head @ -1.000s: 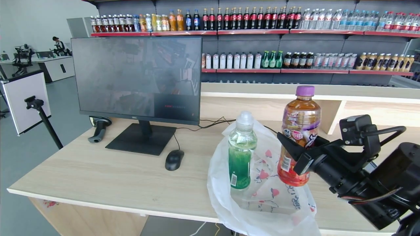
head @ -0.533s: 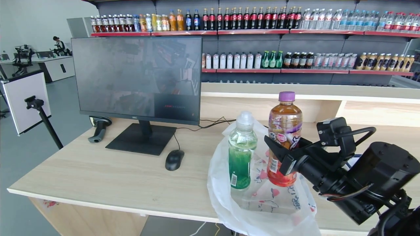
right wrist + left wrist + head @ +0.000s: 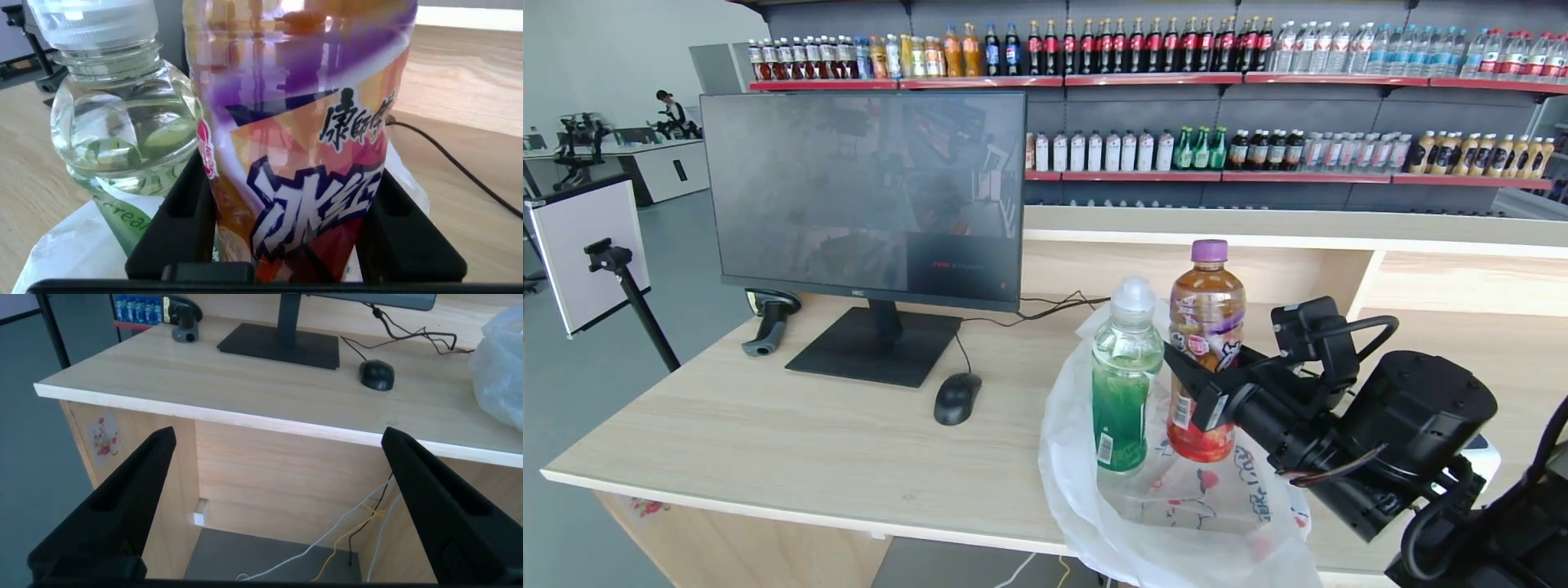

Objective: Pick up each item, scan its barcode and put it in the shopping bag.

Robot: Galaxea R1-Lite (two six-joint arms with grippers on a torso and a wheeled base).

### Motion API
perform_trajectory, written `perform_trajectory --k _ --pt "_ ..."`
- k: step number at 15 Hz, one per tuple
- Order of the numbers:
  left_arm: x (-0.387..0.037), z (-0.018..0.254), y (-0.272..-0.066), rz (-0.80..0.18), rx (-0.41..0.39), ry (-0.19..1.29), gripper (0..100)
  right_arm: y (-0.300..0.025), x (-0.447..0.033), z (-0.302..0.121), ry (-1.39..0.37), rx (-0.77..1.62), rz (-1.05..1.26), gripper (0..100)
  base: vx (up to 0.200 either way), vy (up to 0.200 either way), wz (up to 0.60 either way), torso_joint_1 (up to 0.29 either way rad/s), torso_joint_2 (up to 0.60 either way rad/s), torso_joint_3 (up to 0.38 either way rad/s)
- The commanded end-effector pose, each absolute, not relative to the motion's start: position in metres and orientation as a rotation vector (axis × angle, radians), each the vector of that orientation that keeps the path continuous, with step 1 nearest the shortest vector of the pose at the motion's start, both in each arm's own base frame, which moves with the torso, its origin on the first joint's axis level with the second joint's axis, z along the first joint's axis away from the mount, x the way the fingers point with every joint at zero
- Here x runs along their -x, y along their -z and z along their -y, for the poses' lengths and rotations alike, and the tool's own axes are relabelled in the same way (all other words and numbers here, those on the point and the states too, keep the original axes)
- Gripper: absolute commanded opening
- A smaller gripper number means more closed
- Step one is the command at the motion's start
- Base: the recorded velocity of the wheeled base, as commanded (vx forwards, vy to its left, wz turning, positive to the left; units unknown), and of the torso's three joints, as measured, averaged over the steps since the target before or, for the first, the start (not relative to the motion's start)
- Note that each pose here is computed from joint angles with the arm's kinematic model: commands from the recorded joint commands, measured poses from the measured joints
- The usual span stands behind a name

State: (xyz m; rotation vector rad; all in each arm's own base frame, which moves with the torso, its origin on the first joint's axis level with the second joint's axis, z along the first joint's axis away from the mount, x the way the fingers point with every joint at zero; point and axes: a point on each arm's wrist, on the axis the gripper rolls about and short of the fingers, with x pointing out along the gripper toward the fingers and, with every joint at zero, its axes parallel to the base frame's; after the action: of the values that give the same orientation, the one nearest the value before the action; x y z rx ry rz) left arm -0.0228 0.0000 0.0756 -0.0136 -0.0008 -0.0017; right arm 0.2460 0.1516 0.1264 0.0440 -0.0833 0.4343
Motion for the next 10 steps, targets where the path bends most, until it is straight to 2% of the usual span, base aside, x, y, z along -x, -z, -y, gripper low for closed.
perform_trajectory --k 1,10 --pt "0.023 0.000 -0.076 0.002 0.014 0.000 100 -0.117 -0.251 -0.154 -0.433 -0.041 0.052 0 0.000 0.000 0.00 0.000 0.00 0.000" --pt "0.023 0.000 -0.076 0.002 0.014 0.002 100 -0.098 -0.263 -0.153 -0.410 -0.027 -0.001 0 0.000 0.000 0.00 0.000 0.00 0.000"
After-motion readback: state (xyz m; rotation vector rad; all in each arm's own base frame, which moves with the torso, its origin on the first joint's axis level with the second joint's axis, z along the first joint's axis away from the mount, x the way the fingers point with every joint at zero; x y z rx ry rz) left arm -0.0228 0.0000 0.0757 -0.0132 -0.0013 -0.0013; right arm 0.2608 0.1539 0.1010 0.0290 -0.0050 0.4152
